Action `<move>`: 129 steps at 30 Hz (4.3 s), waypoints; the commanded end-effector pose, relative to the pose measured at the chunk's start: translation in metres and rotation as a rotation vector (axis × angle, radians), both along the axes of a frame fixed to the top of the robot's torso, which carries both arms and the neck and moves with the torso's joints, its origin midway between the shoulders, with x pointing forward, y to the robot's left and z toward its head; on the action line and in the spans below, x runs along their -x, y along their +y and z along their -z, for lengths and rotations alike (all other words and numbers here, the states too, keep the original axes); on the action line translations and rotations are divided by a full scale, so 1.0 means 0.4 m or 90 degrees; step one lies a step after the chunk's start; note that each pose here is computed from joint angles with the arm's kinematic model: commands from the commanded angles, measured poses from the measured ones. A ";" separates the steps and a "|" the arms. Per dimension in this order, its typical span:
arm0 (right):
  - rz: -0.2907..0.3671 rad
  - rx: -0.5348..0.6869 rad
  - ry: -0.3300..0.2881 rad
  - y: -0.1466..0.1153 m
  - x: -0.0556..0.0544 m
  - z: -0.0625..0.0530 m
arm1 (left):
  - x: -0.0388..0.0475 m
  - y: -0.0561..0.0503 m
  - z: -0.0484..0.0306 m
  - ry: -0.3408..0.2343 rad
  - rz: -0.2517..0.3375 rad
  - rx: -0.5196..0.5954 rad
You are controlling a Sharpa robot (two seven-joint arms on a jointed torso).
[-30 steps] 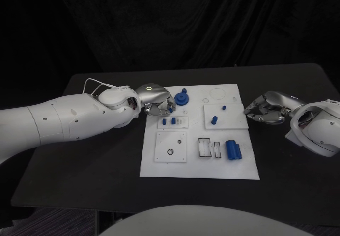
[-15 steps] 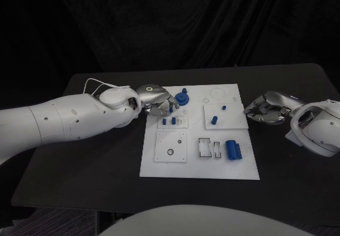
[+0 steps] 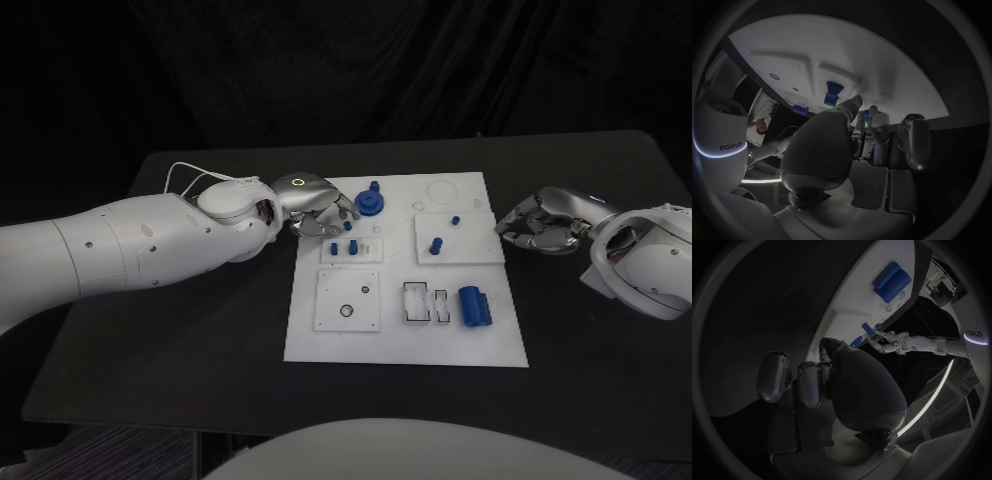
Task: Assemble the parts on the task board
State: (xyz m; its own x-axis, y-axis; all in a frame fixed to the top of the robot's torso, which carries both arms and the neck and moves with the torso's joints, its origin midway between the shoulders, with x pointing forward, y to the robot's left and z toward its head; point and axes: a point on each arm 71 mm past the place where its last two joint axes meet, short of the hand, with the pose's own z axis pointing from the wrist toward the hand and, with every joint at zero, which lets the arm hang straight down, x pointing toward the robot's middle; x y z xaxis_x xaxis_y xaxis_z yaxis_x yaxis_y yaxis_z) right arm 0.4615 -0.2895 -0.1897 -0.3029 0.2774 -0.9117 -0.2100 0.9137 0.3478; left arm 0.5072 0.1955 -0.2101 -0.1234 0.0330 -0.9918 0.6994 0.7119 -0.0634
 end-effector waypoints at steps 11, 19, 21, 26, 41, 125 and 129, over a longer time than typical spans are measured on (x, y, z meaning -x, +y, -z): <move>0.026 0.000 -0.013 -0.025 0.011 -0.022 | 0.007 0.137 -0.062 -0.184 -0.112 0.107; 0.021 0.000 -0.051 0.006 -0.023 -0.098 | 0.058 0.199 -0.083 -0.021 -0.137 0.367; 0.013 -0.001 -0.061 0.020 -0.032 -0.106 | 0.061 0.200 -0.082 0.043 -0.128 0.433; -0.020 0.012 -0.081 0.064 -0.059 -0.109 | 0.063 0.202 -0.067 0.147 -0.090 0.564; -0.072 0.066 -0.092 0.107 -0.084 -0.007 | 0.100 0.172 0.070 0.323 -0.041 0.767; -0.110 0.061 -0.084 0.121 -0.071 0.048 | 0.150 0.172 0.084 0.599 -0.016 1.051; -0.116 0.056 -0.092 0.126 -0.070 0.046 | 0.149 0.173 0.085 0.600 -0.016 1.051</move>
